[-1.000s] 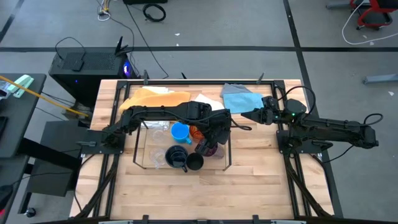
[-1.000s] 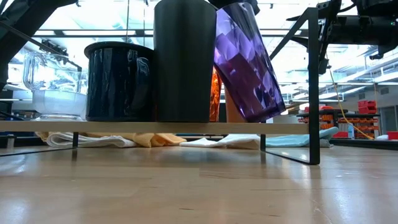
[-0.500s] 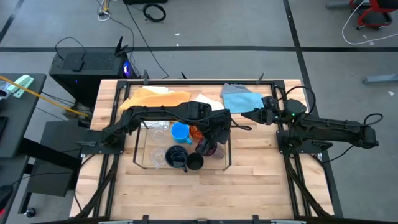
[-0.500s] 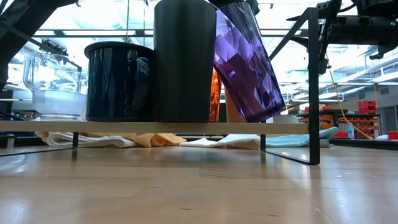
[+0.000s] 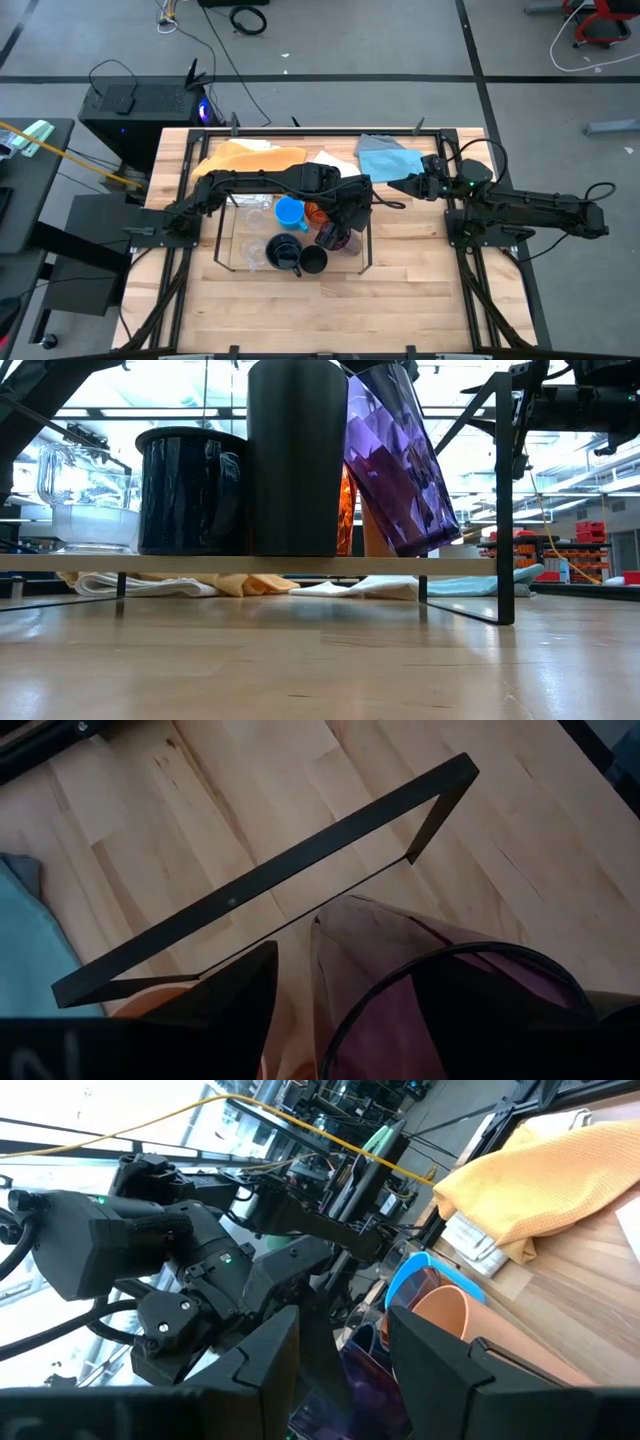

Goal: Stack small to large cups/mugs on shelf
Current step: Put the purple cup on the shelf, then adjust the black cup

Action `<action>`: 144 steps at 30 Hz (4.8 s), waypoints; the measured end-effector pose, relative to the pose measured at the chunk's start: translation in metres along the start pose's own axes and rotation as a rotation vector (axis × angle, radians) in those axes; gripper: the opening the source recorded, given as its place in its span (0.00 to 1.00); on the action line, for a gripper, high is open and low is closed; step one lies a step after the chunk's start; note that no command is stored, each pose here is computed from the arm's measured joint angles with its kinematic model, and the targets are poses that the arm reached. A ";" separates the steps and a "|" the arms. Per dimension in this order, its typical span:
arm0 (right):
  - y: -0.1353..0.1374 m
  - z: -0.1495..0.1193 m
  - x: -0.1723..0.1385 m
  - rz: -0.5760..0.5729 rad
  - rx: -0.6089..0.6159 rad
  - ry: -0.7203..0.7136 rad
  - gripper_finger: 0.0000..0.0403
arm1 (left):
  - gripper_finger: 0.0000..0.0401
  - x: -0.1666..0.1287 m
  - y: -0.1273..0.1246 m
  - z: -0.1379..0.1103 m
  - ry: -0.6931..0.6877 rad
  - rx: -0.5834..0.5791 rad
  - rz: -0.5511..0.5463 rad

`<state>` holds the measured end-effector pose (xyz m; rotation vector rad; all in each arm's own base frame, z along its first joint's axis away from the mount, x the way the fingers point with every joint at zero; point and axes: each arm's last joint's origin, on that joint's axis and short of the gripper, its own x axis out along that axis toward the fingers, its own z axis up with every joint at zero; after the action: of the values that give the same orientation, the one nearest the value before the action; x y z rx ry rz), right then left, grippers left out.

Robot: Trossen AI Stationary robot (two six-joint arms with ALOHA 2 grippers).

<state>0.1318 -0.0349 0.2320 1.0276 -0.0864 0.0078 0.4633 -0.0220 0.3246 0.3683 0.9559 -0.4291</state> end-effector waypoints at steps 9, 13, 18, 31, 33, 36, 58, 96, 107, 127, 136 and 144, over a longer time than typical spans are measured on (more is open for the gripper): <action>0.000 0.000 0.000 -0.006 -0.001 -0.011 0.40 | 0.58 0.000 0.000 0.000 0.001 0.003 0.000; 0.000 0.000 0.000 -0.007 0.000 -0.012 0.40 | 0.58 0.000 0.000 0.000 0.001 0.007 -0.001; 0.000 0.000 0.000 -0.006 0.000 -0.012 0.40 | 0.58 0.000 0.001 0.003 -0.028 0.028 0.015; 0.000 0.000 0.000 -0.007 0.000 -0.012 0.40 | 0.58 0.000 0.002 0.004 -0.046 0.010 0.025; 0.000 0.000 0.000 -0.007 0.000 -0.012 0.40 | 0.58 0.000 0.002 0.003 -0.031 0.009 0.027; 0.000 0.000 0.000 -0.006 0.001 -0.012 0.40 | 0.58 0.000 0.002 0.002 -0.011 0.005 0.032; 0.000 0.000 0.000 -0.006 0.000 -0.012 0.40 | 0.60 -0.001 0.005 0.001 -0.009 0.003 0.059; -0.004 -0.002 0.000 -0.049 0.009 0.013 0.40 | 0.08 -0.079 -0.085 0.017 -0.013 -0.422 -0.024; -0.006 -0.003 0.000 -0.054 -0.014 0.037 0.40 | 0.01 -0.054 -0.129 0.028 -0.013 -0.575 0.072; -0.004 -0.005 0.000 -0.012 -0.039 0.102 0.40 | 0.02 -0.008 -0.173 0.016 0.099 -0.761 -0.019; -0.004 -0.005 0.000 -0.012 -0.030 0.101 0.40 | 0.02 0.000 -0.168 0.012 0.151 -0.736 -0.025; -0.004 -0.005 0.000 -0.013 -0.028 0.099 0.40 | 0.02 0.013 -0.155 0.007 0.190 -0.707 -0.011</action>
<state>0.1321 -0.0328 0.2256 0.9979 0.0104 0.0451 0.3965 -0.1607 0.2998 -0.2432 1.2262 -0.0466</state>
